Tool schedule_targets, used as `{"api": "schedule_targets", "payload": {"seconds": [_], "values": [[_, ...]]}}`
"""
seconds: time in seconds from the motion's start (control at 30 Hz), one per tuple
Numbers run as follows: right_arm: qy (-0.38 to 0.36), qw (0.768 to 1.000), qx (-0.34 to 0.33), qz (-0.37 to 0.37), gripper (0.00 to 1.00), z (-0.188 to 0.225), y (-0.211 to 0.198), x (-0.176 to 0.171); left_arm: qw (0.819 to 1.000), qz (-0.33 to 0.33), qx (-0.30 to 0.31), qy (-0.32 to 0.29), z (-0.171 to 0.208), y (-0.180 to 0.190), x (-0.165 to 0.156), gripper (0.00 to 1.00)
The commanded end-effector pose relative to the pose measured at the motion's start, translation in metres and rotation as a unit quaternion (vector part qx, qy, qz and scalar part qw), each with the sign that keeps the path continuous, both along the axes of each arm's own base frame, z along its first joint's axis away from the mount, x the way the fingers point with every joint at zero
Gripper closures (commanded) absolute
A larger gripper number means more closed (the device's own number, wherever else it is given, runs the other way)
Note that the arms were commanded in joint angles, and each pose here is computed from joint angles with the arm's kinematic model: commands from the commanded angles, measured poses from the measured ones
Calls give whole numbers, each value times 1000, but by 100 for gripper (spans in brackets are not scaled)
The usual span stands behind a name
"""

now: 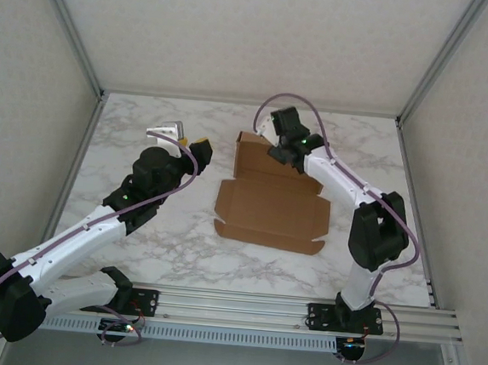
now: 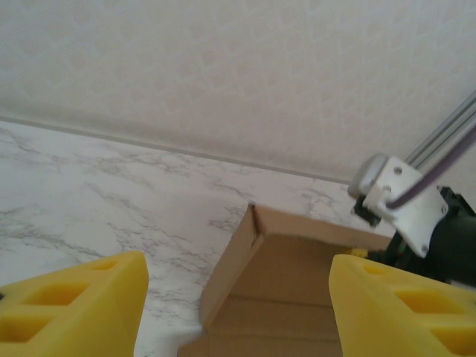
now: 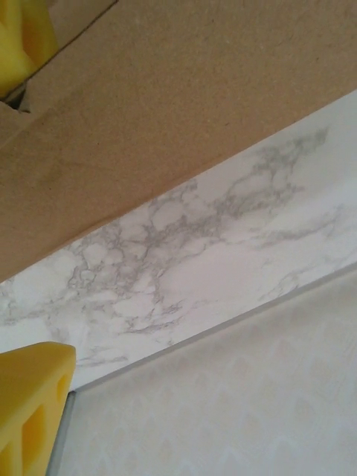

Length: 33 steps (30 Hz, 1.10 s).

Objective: Fold the paper box

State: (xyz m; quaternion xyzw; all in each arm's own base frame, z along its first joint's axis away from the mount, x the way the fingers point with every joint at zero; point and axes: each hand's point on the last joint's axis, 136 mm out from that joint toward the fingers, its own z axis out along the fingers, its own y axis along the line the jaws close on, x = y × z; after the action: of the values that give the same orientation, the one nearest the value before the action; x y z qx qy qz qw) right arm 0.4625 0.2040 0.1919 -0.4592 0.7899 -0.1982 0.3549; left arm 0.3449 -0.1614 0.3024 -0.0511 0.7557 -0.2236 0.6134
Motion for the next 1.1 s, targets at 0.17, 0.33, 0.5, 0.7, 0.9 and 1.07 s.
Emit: {"api": "schedule_targets", "payload": {"seconds": [0.17,0.33,0.5,0.7,0.9,1.07], "values": [[123,956,227,-138,36,-15,-34,40,1000,13,-16,-16,7,7,0,34],[153,929,262,-215,44,-38,-64,57,1000,19,-14,-20,8,10,-2,34],[160,900,313,-257,46,-34,-74,60,999,20,-15,-24,10,11,-2,34],[204,868,378,-249,43,-22,-52,46,999,15,-16,-24,11,9,-2,34],[256,832,435,-230,41,-2,-28,30,999,12,-17,-24,12,8,-2,34],[306,799,468,-221,35,15,-12,16,999,10,-19,-25,13,8,-3,33]]}}
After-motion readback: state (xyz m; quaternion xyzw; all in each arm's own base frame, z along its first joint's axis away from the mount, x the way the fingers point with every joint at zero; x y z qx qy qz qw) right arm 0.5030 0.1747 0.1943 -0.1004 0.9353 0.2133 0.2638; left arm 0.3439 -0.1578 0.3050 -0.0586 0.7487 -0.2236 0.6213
